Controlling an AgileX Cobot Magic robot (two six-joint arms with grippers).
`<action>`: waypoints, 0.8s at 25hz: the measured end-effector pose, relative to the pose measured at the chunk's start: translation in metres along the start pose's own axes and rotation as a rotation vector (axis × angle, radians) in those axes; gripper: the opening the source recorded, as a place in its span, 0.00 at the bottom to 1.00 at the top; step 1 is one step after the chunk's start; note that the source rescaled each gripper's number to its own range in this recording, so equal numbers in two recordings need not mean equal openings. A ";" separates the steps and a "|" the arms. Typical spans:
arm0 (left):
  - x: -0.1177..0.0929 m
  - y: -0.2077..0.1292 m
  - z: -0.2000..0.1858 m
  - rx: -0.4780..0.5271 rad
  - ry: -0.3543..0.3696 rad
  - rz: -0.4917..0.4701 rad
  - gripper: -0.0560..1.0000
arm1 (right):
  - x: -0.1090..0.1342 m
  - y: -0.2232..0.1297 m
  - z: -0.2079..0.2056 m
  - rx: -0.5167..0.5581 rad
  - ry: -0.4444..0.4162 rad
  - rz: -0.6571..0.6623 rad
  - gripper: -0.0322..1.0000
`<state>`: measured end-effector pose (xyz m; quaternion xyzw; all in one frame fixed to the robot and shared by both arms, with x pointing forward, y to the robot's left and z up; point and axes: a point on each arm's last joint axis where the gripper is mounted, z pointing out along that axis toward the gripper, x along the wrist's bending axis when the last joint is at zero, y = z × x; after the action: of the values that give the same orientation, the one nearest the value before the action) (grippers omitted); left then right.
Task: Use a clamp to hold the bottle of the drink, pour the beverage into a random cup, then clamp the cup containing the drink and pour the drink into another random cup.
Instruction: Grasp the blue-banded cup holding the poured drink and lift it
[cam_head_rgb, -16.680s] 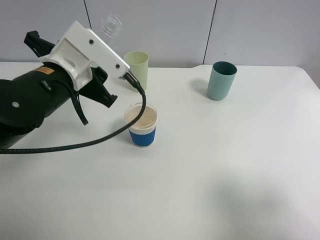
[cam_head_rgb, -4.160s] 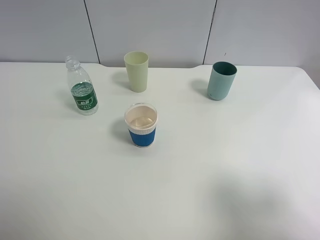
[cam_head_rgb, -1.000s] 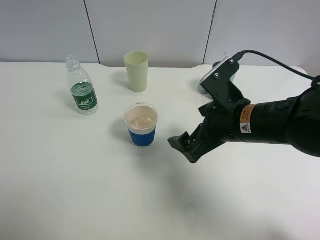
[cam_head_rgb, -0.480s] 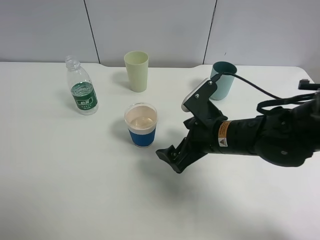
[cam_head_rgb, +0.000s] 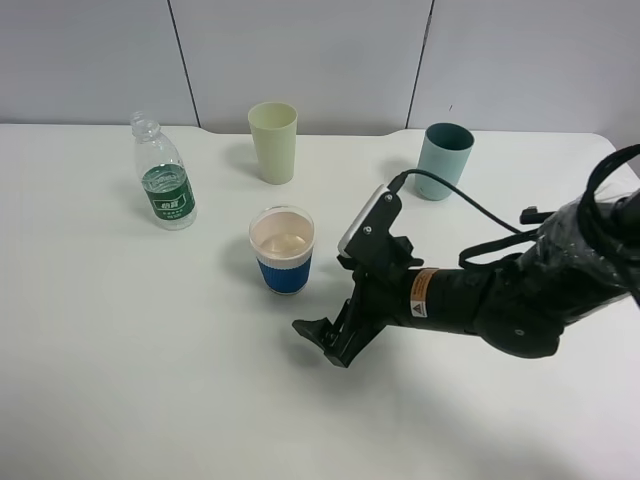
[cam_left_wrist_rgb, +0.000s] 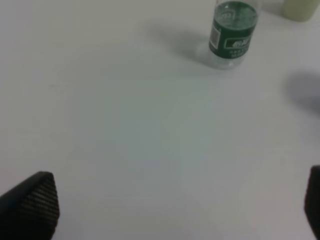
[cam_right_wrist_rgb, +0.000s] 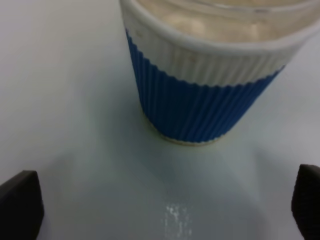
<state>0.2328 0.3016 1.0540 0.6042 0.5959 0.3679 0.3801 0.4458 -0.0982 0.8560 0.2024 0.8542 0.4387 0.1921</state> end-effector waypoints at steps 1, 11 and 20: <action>0.000 0.000 0.000 0.000 0.000 0.000 1.00 | 0.000 -0.002 0.002 -0.015 -0.006 0.008 1.00; 0.000 0.000 0.000 0.000 0.000 0.000 1.00 | 0.002 -0.011 0.016 -0.108 -0.017 0.032 1.00; 0.000 0.000 0.000 0.000 0.000 0.000 1.00 | -0.005 -0.003 0.045 -0.154 -0.012 0.009 0.98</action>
<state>0.2328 0.3016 1.0540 0.6042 0.5959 0.3679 0.3801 0.4721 -0.0719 0.8297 0.1933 0.8159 0.5028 0.2101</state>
